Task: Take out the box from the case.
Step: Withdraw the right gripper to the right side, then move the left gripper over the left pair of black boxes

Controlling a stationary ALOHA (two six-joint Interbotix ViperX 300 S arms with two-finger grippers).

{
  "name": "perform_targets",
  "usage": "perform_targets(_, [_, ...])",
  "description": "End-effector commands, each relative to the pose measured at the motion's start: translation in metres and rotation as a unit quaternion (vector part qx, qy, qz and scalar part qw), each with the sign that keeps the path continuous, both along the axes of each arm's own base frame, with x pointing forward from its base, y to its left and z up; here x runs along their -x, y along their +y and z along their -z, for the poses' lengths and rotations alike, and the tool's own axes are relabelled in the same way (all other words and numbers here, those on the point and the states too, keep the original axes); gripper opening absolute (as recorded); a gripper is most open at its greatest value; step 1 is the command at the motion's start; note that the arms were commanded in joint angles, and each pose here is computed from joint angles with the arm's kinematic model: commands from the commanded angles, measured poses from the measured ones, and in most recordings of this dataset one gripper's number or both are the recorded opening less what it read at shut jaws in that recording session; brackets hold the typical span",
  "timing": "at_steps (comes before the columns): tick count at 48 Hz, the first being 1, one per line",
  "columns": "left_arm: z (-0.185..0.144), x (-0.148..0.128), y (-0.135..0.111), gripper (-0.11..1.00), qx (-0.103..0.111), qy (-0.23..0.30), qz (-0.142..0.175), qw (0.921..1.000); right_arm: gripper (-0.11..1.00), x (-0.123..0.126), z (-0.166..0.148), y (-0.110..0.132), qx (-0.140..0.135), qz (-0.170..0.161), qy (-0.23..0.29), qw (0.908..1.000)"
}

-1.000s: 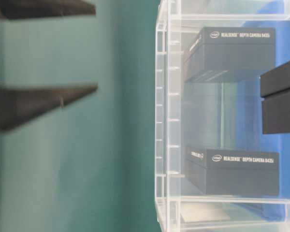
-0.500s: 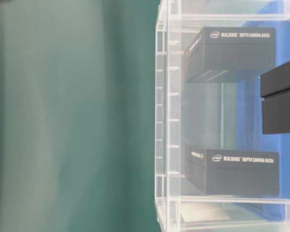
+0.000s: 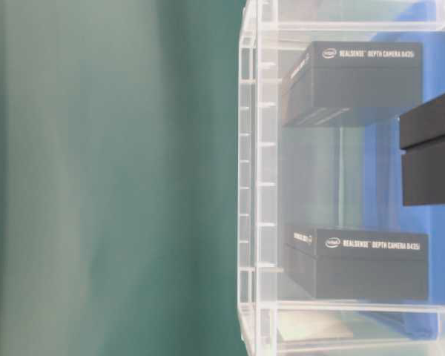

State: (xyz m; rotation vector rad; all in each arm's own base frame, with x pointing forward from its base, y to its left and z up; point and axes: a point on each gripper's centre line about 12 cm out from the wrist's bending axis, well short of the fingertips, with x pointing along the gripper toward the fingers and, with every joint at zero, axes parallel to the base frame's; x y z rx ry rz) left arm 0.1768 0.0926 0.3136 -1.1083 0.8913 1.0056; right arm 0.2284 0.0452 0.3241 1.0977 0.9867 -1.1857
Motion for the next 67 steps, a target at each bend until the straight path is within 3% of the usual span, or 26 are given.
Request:
perform_targets(1, [-0.004, 0.000, 0.001, 0.95, -0.004, -0.006, 0.001, 1.0000, 0.92, -0.002, 0.000, -0.007, 0.007, 0.003, -0.018, 0.9998])
perform_targets(39, [-0.004, -0.001, 0.001, 0.95, -0.005, -0.005, 0.001, 1.0000, 0.92, 0.016, 0.001, -0.139, 0.047, 0.031, -0.013, 0.9983])
perform_targets(48, [-0.004, -0.001, 0.001, 0.95, -0.005, -0.004, 0.001, 1.0000, 0.92, 0.022, 0.000, -0.153, 0.049, 0.036, -0.009, 0.9981])
perform_targets(67, [-0.005, -0.006, 0.004, 0.95, -0.004, -0.003, 0.002, 1.0000, 0.92, 0.019, 0.000, -0.154, 0.047, 0.032, -0.018, 0.9982])
